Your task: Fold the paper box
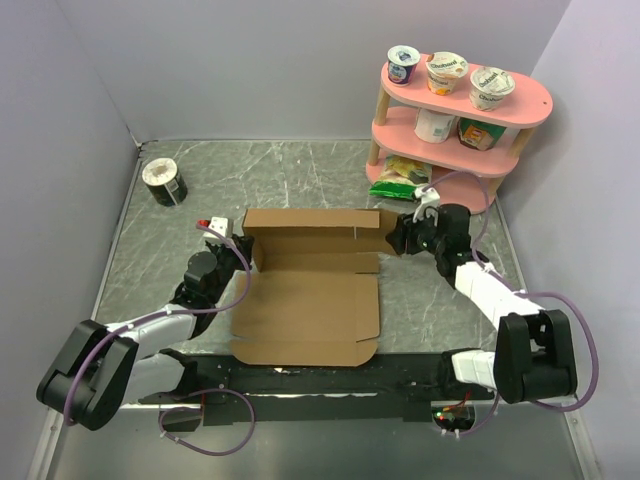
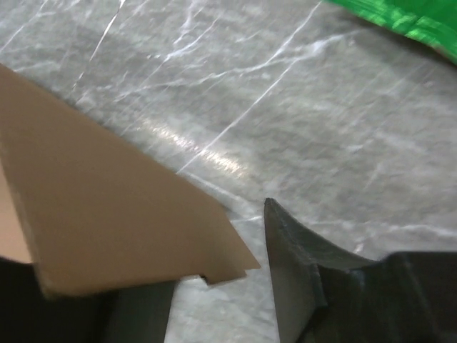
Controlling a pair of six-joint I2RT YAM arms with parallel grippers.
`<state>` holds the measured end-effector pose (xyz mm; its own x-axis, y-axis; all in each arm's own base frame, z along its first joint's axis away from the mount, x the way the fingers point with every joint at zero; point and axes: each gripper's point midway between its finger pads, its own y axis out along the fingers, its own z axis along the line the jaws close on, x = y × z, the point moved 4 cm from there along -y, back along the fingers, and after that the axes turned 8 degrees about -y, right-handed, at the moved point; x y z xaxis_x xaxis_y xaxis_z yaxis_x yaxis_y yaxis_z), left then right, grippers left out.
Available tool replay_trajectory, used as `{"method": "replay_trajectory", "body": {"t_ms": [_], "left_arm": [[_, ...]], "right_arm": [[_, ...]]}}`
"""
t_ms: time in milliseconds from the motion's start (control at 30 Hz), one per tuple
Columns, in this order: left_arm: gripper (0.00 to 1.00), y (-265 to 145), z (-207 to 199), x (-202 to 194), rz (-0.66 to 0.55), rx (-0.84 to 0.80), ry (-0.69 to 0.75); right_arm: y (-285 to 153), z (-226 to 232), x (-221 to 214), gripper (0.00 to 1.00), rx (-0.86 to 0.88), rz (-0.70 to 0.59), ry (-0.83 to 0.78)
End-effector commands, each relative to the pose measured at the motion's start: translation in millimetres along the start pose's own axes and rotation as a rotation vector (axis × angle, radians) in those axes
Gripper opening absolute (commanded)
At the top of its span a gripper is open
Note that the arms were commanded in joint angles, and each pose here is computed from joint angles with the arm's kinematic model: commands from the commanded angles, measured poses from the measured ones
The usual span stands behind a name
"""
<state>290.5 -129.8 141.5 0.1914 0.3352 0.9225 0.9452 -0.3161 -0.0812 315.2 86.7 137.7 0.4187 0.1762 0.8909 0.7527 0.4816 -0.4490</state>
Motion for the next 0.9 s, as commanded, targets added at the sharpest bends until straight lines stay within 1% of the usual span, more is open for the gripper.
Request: {"method": "replay_trajectory", "body": {"t_ms": [0, 33, 67, 100, 133, 167, 200, 233, 267, 300, 367, 400, 433, 467, 500, 533, 633, 700, 767, 800, 833, 867], "left_arm": [[0.10, 2.5, 1.4, -5.2, 0.038, 0.026, -0.027], [0.10, 3.5, 3.9, -3.0, 0.029, 0.050, -0.034], [0.10, 3.4, 5.1, -3.7, 0.031, 0.062, -0.045], [0.11, 3.3, 6.6, -4.0, 0.031, 0.074, -0.049], [0.11, 3.1, 8.1, -4.2, 0.032, 0.086, -0.054], [0.11, 2.6, 10.1, -3.1, 0.024, 0.105, -0.064], [0.11, 2.3, 10.4, -2.6, 0.021, 0.111, -0.066], [0.11, 1.8, 11.1, -2.9, 0.023, 0.117, -0.071], [0.10, 1.5, 12.7, -0.1, 0.010, 0.133, -0.076], [0.10, 0.7, 12.9, -0.1, 0.008, 0.139, -0.080], [0.10, -0.1, 13.4, 0.9, 0.003, 0.149, -0.084], [0.10, -0.2, 12.0, 0.8, 0.004, 0.148, -0.081], [0.10, -0.5, 11.8, 1.7, -0.001, 0.150, -0.080], [0.10, -0.8, 11.2, 1.8, 0.000, 0.152, -0.077], [0.10, -0.5, 8.8, 2.6, -0.003, 0.151, -0.075], [0.10, -0.6, 8.5, 2.3, -0.002, 0.155, -0.072], [0.09, 0.2, 6.4, 1.2, 0.005, 0.182, -0.056], [0.10, 1.0, 2.8, -0.7, 0.010, 0.186, -0.044], [0.10, 2.5, -3.2, -5.7, 0.029, 0.179, -0.021], [0.10, 4.4, -5.8, -5.2, 0.031, 0.181, -0.012], [0.10, 5.5, -5.1, -8.6, 0.041, 0.195, 0.008], [0.10, 6.2, -9.6, -10.6, 0.048, 0.188, 0.016]], "right_arm": [[-9.9, -13.2, 41.5, 0.76, -0.054, -0.083, -0.039], [-18.0, -10.7, 47.9, 0.81, -0.067, -0.084, -0.010], [-23.3, -10.5, 48.3, 0.83, -0.086, -0.070, 0.015], [-29.9, -13.7, 48.3, 0.85, -0.126, -0.053, 0.025], [-42.5, -7.9, 48.5, 0.86, -0.149, -0.033, 0.101], [-50.4, -7.5, 48.9, 0.87, -0.176, -0.030, 0.128], [-65.9, -7.2, 56.4, 0.94, -0.225, -0.065, 0.141], [-74.1, -3.1, 48.3, 0.99, -0.249, -0.045, 0.208], [-82.1, -1.7, 47.8, 1.00, -0.278, -0.057, 0.242], [-97.5, 2.7, 52.4, 1.00, -0.308, -0.106, 0.297], [-111.3, 6.1, 43.4, 1.00, -0.357, -0.114, 0.345], [-124.8, 12.0, 50.4, 1.00, -0.363, -0.178, 0.368], [-130.3, 14.0, 50.9, 1.00, -0.373, -0.203, 0.375], [-136.4, 19.3, 54.8, 1.00, -0.361, -0.231, 0.377], [-147.2, 25.6, 63.7, 1.00, -0.345, -0.287, 0.391], [-151.6, 29.8, 68.4, 0.99, -0.327, -0.310, 0.399], [-157.8, 51.3, 83.9, 0.97, -0.198, -0.334, 0.441], [-153.1, 68.5, 94.3, 0.94, -0.082, -0.291, 0.469], [-148.7, 79.6, 101.6, 0.92, -0.025, -0.257, 0.472], [-145.5, 81.1, 109.8, 0.93, -0.039, -0.239, 0.462], [-142.9, 94.5, 113.3, 0.93, -0.012, -0.216, 0.430], [-140.9, 98.6, 116.6, 0.93, -0.019, -0.203, 0.412]]}}
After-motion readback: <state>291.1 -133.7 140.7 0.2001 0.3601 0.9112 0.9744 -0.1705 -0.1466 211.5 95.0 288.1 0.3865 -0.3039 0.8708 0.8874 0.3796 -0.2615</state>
